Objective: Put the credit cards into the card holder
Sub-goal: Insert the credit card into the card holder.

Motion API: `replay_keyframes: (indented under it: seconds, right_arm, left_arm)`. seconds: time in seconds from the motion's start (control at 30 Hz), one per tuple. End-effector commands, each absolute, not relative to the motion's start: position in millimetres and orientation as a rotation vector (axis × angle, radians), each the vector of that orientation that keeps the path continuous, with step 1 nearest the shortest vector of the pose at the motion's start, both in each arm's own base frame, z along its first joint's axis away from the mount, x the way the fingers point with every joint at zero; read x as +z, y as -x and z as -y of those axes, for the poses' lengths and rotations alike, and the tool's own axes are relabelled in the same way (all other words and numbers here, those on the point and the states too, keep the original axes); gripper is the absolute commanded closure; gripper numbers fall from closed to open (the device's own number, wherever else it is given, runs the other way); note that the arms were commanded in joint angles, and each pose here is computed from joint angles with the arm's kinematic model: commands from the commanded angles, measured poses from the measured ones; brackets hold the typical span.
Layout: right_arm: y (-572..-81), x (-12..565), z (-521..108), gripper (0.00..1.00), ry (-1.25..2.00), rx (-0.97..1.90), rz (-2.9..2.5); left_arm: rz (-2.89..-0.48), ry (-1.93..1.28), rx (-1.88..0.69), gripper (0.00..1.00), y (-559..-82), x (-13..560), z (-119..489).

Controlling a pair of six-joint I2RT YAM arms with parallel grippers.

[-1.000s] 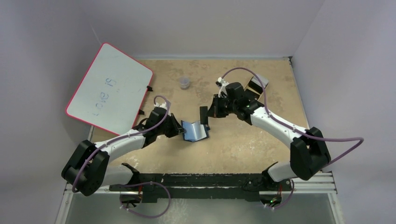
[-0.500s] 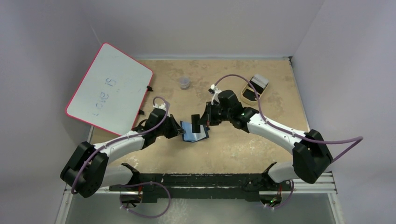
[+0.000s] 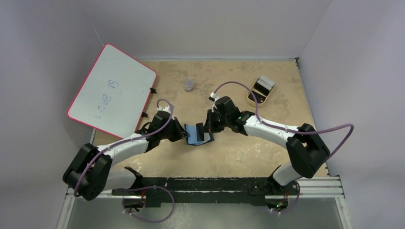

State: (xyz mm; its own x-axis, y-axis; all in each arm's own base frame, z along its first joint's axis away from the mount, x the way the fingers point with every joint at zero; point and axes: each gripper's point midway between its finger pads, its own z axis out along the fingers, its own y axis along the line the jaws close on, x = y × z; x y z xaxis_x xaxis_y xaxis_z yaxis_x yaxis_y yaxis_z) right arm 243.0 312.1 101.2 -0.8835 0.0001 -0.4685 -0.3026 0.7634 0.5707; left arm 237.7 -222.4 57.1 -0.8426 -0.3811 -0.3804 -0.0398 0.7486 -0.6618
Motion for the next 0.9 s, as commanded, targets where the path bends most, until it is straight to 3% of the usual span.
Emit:
replay_keyframes:
  seconds: [0.0,0.27,0.87]
  right_arm:
    - [-256.5,109.1,-320.2,1.0,0.261,0.908,-2.458]
    - [-262.9,80.5,-306.0,1.0,0.243,0.787,-2.525]
    - [-276.4,74.4,-310.4,1.0,0.239,1.02,-2.459]
  left_arm:
    - [-2.429,0.291,-0.887,1.0,-241.1,53.7,221.5]
    - [-2.496,0.279,-0.727,1.0,-236.4,31.1,202.7]
    - [-2.554,0.251,-0.602,1.0,-234.4,13.2,189.9]
